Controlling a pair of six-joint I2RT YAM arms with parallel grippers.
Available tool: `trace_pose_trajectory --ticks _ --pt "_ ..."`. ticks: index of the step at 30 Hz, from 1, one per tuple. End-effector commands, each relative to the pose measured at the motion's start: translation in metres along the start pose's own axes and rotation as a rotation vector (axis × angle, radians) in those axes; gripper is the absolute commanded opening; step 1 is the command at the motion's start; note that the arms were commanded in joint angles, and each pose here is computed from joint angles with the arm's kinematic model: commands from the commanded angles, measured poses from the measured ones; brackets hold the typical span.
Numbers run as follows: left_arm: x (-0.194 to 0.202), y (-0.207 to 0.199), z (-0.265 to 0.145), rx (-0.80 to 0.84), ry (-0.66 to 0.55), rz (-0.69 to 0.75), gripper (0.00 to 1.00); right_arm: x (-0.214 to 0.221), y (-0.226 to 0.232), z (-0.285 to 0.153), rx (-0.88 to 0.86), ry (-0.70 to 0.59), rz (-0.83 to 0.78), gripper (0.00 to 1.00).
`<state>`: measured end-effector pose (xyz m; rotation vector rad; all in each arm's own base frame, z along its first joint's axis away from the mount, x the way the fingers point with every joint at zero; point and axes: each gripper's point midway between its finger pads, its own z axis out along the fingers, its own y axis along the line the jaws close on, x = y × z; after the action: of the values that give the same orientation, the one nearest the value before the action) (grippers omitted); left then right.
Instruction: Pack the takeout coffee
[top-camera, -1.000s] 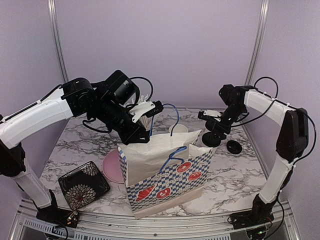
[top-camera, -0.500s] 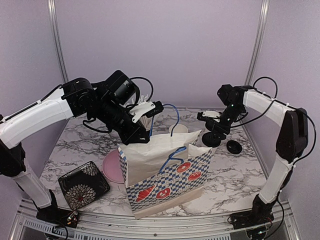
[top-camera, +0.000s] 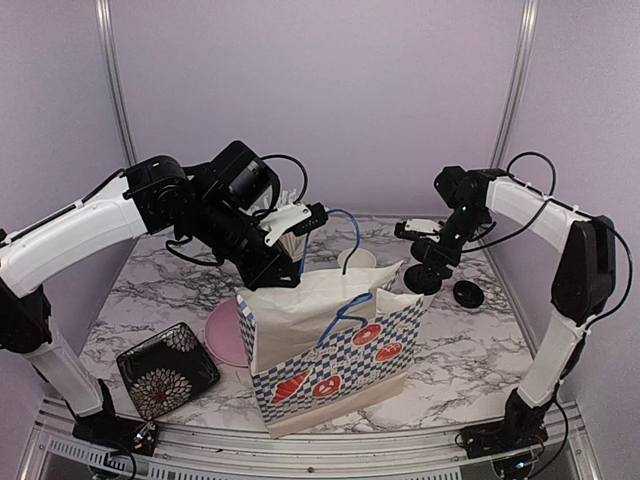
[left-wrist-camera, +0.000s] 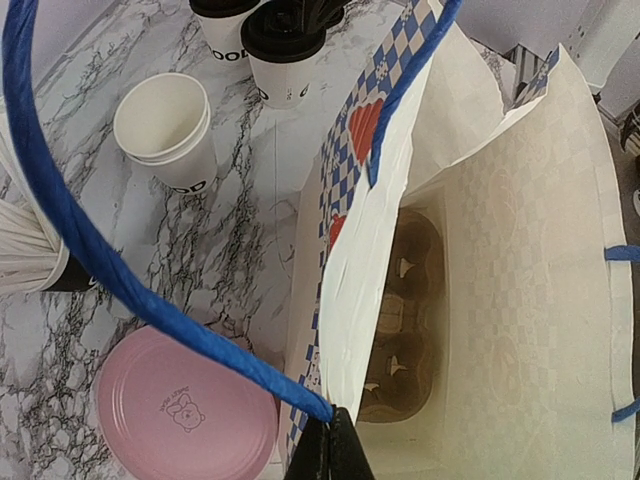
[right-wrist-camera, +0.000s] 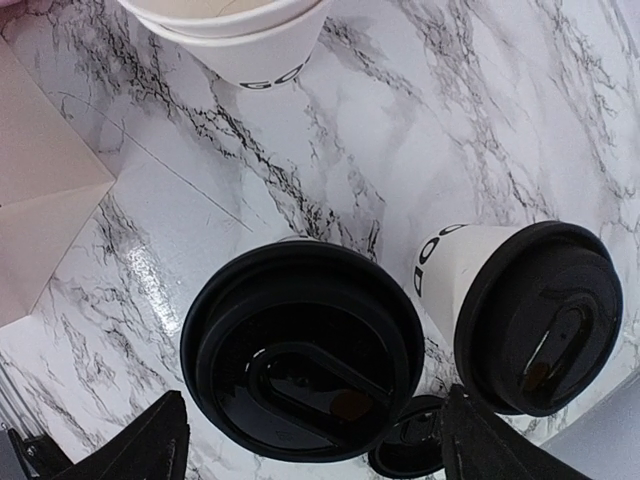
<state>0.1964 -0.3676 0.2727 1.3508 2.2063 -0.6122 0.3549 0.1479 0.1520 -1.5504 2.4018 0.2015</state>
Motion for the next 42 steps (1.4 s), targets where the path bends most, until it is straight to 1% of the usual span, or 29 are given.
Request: trace_pose_trajectory --ticks 1,11,21,25,28,31,36,39,42 --pt "0.017 0.002 0.009 0.010 0.073 -0.003 0.00 -0.012 -0.006 -0.005 0.013 -0.011 -0.006 0.84" --pt "0.019 0.002 0.010 0.011 0.080 -0.004 0.00 0.001 0.005 0.017 -0.043 0.067 -0.007 0.83" --pt "0.021 0.001 0.015 0.023 0.093 -0.003 0.00 0.007 0.011 0.023 -0.043 0.110 -0.010 0.69" --pt "0.017 0.000 0.018 0.030 0.092 0.002 0.00 0.007 0.013 0.013 -0.028 0.097 -0.011 0.65" --pt "0.004 0.001 0.021 0.028 0.067 0.018 0.00 0.000 0.014 -0.007 0.010 0.047 -0.012 0.63" --pt "-0.015 0.000 0.026 0.041 0.021 0.035 0.00 -0.014 0.015 -0.042 0.068 -0.049 -0.011 0.63" --pt "-0.047 -0.005 0.036 0.084 -0.046 0.062 0.00 -0.045 0.009 -0.121 0.203 -0.246 -0.012 0.63" --pt "-0.059 -0.003 0.042 0.083 -0.062 0.090 0.00 -0.063 0.004 -0.172 0.310 -0.374 -0.025 0.63" --pt "-0.068 0.000 0.046 0.072 -0.075 0.120 0.00 -0.075 0.004 -0.210 0.393 -0.476 -0.058 0.62"
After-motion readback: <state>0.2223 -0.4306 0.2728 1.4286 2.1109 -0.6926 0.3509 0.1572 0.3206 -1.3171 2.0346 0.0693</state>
